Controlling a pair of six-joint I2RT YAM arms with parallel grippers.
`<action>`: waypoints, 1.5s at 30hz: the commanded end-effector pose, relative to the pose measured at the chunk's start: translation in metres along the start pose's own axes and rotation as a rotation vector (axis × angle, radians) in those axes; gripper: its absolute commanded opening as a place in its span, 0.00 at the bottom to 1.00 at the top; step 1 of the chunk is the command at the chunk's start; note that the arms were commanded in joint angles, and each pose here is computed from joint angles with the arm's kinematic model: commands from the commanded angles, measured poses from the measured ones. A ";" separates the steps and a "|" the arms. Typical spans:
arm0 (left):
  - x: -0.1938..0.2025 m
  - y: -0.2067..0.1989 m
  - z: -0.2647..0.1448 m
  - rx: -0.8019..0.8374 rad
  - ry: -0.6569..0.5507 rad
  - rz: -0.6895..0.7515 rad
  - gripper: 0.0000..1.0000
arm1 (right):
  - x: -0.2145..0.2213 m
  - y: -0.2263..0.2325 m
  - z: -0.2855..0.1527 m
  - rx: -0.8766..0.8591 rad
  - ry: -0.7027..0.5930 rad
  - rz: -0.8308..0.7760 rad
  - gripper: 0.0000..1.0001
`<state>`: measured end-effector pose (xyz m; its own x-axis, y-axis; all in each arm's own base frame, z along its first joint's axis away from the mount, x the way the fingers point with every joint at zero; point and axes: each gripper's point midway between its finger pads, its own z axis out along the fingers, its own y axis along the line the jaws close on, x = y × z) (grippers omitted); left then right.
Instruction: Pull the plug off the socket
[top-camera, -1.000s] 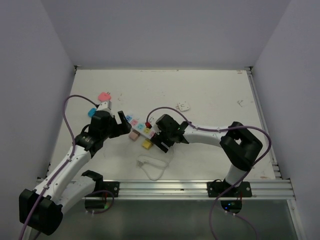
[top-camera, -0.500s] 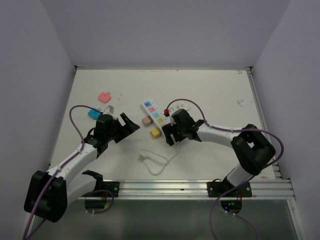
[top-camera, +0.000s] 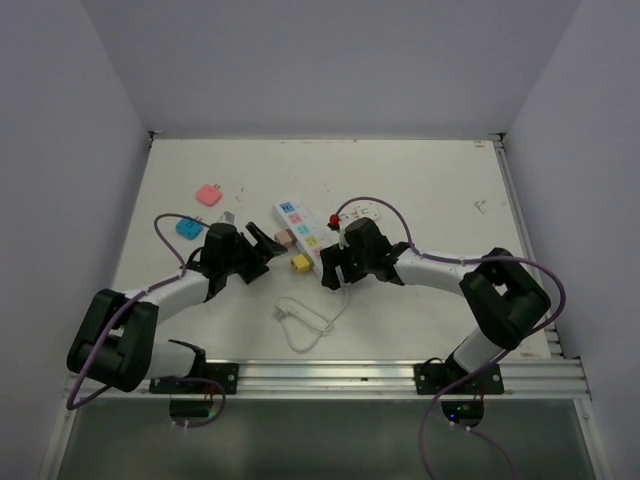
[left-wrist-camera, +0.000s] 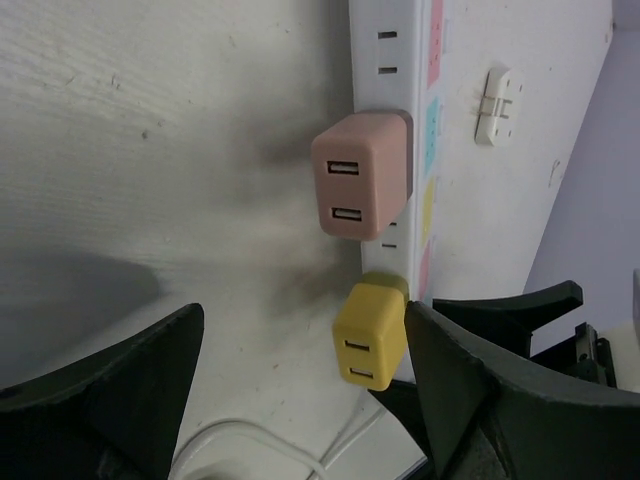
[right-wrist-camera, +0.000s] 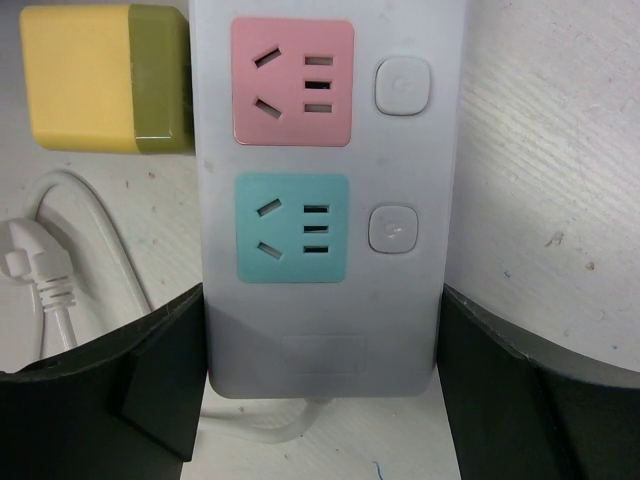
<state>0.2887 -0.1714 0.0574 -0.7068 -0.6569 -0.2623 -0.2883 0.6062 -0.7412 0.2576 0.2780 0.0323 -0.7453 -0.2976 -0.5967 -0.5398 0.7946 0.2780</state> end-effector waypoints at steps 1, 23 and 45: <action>-0.035 -0.039 0.006 0.091 -0.106 -0.027 0.85 | -0.013 0.014 0.006 -0.076 -0.053 0.031 0.00; -0.055 -0.045 0.043 0.040 -0.120 -0.055 0.55 | -0.004 0.012 0.011 -0.074 -0.024 0.030 0.00; -0.069 -0.060 0.024 0.066 -0.187 -0.065 0.00 | 0.023 -0.026 0.022 0.096 0.112 0.120 0.00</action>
<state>0.3569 -0.1767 0.0674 -0.6091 -0.7411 -0.2822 -0.3327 0.5619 -0.7574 0.2709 0.2921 0.0310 -0.7632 -0.2512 -0.5953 -0.5168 0.7903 0.3292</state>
